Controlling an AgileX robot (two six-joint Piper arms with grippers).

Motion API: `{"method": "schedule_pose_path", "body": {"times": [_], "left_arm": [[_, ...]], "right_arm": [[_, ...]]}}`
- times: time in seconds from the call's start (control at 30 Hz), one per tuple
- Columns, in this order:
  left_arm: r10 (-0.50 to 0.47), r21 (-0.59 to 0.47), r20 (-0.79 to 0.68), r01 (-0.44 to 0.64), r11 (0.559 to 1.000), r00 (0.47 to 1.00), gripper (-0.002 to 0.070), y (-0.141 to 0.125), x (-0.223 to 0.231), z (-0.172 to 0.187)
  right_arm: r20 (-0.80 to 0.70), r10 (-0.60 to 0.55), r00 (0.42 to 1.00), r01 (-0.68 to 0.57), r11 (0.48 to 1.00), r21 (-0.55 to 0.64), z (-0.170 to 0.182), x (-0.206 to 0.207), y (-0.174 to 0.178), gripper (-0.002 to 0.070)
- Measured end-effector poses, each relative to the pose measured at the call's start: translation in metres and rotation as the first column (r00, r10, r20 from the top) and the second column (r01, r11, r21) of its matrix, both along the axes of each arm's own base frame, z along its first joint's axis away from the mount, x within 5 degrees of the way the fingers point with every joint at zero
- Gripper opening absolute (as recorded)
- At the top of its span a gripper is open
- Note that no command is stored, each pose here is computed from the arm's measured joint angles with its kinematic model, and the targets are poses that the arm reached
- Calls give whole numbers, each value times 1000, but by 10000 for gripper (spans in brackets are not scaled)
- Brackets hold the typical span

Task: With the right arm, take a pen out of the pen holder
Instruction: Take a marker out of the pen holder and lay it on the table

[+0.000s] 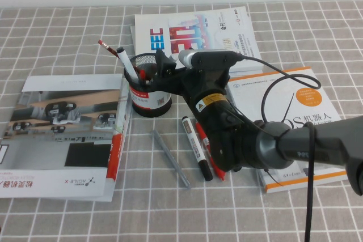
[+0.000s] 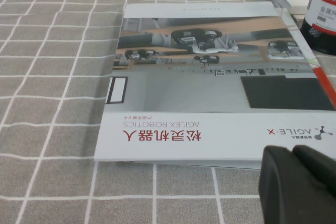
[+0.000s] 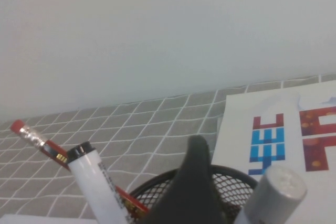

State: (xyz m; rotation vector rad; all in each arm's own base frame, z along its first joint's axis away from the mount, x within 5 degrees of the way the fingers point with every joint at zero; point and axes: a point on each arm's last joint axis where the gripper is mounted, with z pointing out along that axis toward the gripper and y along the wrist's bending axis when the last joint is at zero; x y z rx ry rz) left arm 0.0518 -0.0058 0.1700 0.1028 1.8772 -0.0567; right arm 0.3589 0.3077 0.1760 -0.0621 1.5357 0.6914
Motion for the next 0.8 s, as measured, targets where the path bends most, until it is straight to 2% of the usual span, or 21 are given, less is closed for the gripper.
{"method": "schedule_pose_path", "body": {"times": [0.8], "left_arm": [[0,0,0,0,1000,1000,-3,0,0,0]], "right_arm": [[-49,17,999,-18,1000,-25,-6,9,10,512]]}}
